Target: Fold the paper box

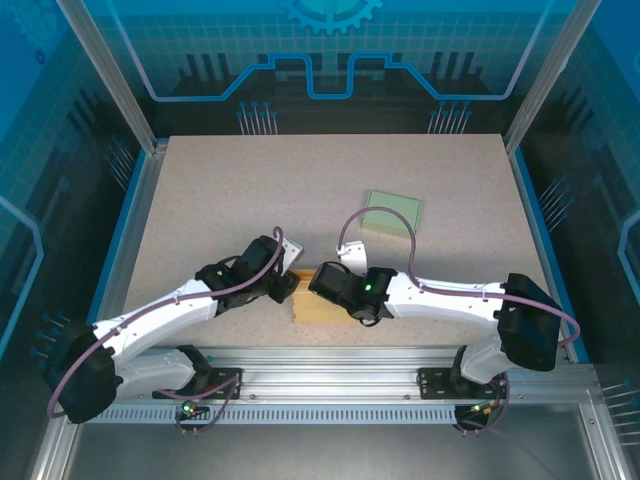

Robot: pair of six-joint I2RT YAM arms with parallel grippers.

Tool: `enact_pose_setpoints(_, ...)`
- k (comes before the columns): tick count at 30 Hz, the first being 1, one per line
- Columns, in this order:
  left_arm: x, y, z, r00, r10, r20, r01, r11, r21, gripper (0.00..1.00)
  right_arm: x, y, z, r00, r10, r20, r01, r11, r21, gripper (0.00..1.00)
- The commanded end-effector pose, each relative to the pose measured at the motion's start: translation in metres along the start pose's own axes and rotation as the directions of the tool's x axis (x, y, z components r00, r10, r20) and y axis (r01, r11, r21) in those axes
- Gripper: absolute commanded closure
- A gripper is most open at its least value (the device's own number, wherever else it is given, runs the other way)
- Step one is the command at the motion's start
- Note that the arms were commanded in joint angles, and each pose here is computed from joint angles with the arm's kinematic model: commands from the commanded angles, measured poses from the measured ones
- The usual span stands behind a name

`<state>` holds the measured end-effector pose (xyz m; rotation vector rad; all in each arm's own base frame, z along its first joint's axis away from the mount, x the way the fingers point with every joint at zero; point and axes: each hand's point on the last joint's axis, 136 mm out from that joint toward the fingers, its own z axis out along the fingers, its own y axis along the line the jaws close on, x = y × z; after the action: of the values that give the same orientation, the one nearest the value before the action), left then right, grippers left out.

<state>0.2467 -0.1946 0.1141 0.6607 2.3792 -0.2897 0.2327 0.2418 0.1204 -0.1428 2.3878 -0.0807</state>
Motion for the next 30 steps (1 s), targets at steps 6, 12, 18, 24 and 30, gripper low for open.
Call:
enact_pose_setpoints(6, -0.040, 0.000, -0.006, 0.990, -0.039, 0.137, 0.039, 0.999, 0.002, 0.78, -0.017, -0.006, -0.005, 0.996, 0.001, 0.090, -0.007, 0.998, 0.070, 1.00)
enact_pose_setpoints(12, -0.059, 0.002, -0.006, 0.972, -0.058, 0.228, 0.060, 0.998, -0.002, 0.81, -0.032, -0.014, -0.006, 0.987, -0.005, 0.160, -0.016, 0.991, 0.130, 1.00)
enact_pose_setpoints(18, -0.067, -0.002, 0.000, 0.967, -0.102, 0.233, 0.100, 0.995, 0.024, 0.80, -0.040, -0.016, -0.002, 0.983, -0.013, 0.183, -0.019, 0.985, 0.169, 1.00)
enact_pose_setpoints(24, -0.051, -0.001, 0.000, 0.955, -0.252, 0.158, 0.250, 0.968, 0.035, 0.79, -0.033, -0.016, 0.003, 0.986, -0.007, 0.167, -0.022, 0.985, 0.173, 1.00)
enact_pose_setpoints(30, -0.051, -0.002, -0.007, 0.933, -0.334, 0.137, 0.331, 0.942, 0.047, 0.77, -0.028, -0.016, 0.006, 0.988, -0.009, 0.156, -0.018, 0.985, 0.174, 1.00)
